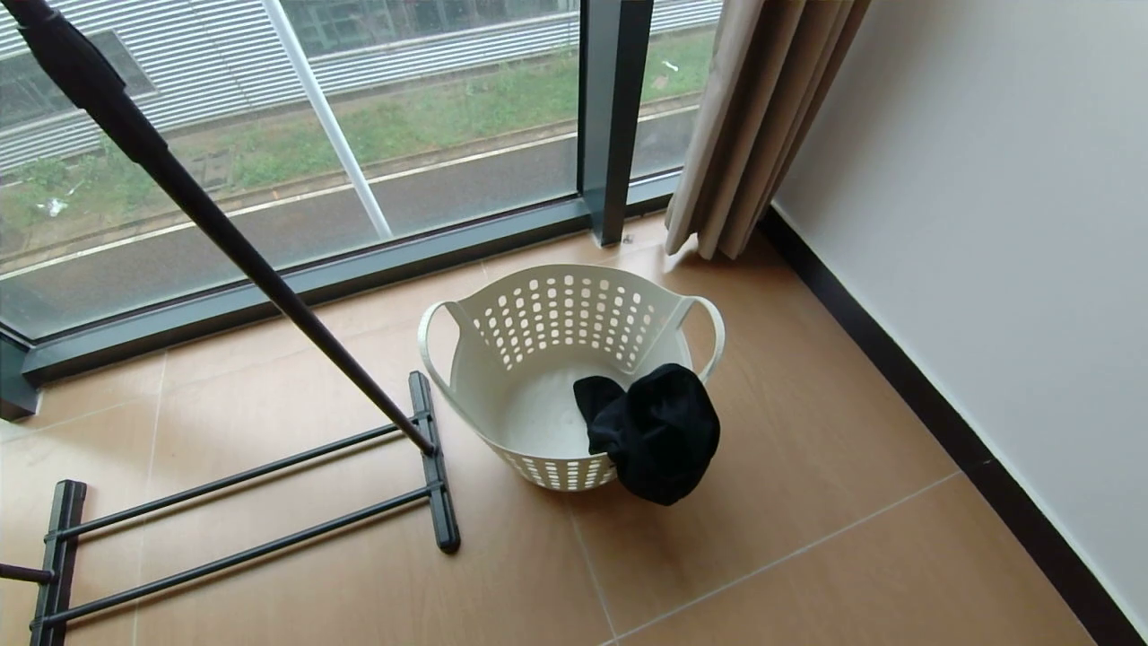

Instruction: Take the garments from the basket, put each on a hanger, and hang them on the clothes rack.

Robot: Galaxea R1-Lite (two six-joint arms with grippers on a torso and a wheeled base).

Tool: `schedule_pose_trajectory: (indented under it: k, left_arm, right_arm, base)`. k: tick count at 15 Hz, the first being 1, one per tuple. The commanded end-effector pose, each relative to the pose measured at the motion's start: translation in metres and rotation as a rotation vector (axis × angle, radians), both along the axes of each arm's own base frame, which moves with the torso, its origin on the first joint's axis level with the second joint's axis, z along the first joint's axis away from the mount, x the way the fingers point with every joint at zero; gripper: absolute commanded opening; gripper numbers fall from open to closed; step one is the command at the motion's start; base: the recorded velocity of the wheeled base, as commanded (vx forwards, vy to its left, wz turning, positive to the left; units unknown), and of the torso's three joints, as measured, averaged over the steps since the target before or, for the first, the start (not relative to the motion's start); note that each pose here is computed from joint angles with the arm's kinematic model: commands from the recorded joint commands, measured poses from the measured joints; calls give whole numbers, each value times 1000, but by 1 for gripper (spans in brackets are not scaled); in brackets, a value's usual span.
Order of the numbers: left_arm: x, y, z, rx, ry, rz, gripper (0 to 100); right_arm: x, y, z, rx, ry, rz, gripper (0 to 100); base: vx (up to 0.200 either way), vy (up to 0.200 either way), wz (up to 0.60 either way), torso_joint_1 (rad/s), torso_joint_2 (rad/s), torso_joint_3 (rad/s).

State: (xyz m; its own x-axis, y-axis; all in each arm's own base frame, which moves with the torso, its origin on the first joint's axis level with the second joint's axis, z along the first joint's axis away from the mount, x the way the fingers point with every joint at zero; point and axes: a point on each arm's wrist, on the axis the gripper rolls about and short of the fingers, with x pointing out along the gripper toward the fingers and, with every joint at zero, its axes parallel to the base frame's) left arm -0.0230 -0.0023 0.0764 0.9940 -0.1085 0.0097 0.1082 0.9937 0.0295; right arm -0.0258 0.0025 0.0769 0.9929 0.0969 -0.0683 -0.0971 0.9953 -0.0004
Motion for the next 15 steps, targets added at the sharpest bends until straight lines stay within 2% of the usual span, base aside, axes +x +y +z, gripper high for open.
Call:
schedule_pose_trajectory:
  k: [1,6,15]
  left_arm:
    - [0,0,0,1,1,0,100]
    - [0,0,0,-1,1,0,100]
    - [0,0,0,-1,1,0,100]
  right_arm:
    - [0,0,0,0,0,0,100]
    - [0,0,0,0,0,1,100]
    - [0,0,0,-2,0,0,100]
  base:
    - [0,0,0,7,7,-193]
    - [0,0,0,0,0,-169]
    - [0,0,0,1,1,-6]
